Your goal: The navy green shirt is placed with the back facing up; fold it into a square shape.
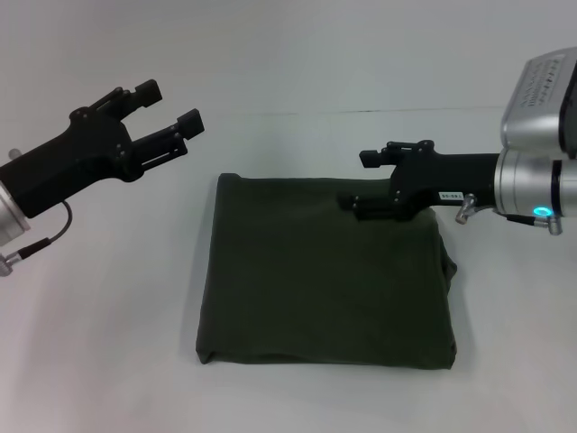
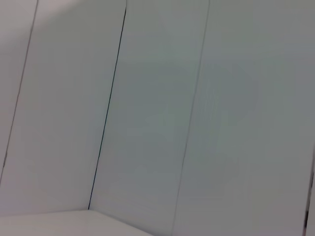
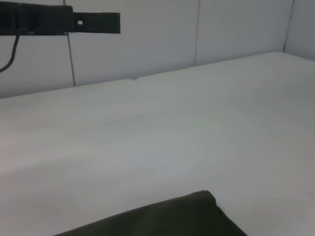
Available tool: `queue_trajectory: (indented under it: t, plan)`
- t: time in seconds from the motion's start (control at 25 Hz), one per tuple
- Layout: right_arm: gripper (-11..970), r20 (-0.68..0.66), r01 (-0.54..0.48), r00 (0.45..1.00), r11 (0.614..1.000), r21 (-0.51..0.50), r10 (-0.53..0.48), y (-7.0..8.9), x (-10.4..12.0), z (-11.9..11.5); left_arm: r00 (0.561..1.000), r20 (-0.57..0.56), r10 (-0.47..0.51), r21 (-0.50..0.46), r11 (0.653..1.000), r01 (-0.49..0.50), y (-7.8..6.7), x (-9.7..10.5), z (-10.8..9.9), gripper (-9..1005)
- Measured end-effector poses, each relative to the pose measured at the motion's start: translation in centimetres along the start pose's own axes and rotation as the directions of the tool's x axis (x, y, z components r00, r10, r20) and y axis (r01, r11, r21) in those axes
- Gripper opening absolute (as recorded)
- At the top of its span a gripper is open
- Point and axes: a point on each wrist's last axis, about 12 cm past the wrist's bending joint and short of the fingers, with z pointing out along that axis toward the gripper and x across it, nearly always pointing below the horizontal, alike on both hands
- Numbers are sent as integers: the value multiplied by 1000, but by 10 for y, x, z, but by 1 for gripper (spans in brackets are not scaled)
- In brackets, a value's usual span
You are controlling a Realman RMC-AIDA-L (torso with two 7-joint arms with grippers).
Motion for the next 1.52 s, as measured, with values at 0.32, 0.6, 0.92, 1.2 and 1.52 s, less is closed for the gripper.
queue_trajectory:
  t: [0.32, 0.6, 0.92, 1.2, 1.52]
  plan:
    - [824, -50, -16, 999, 999, 48, 19, 2, 17, 6, 999, -8, -42, 4, 999, 43, 0, 0, 5, 887]
    - [824, -131, 10, 991, 995, 95, 3, 3, 30, 14, 998, -40, -45, -11, 999, 45, 0, 6, 6, 888]
    - [823, -1, -61, 998, 991, 122, 62, 2, 23, 10, 997, -63, -48, -41, 998, 45, -1, 15, -7, 887]
    - [823, 324, -195, 930, 980, 35, 174, 2, 9, -28, 993, -115, 9, -6, 1000, -10, -5, 18, -23, 888]
    - [823, 201, -141, 961, 962, -233, 190, 30, 35, -67, 972, -228, 52, 191, 981, -8, -22, 21, -39, 887]
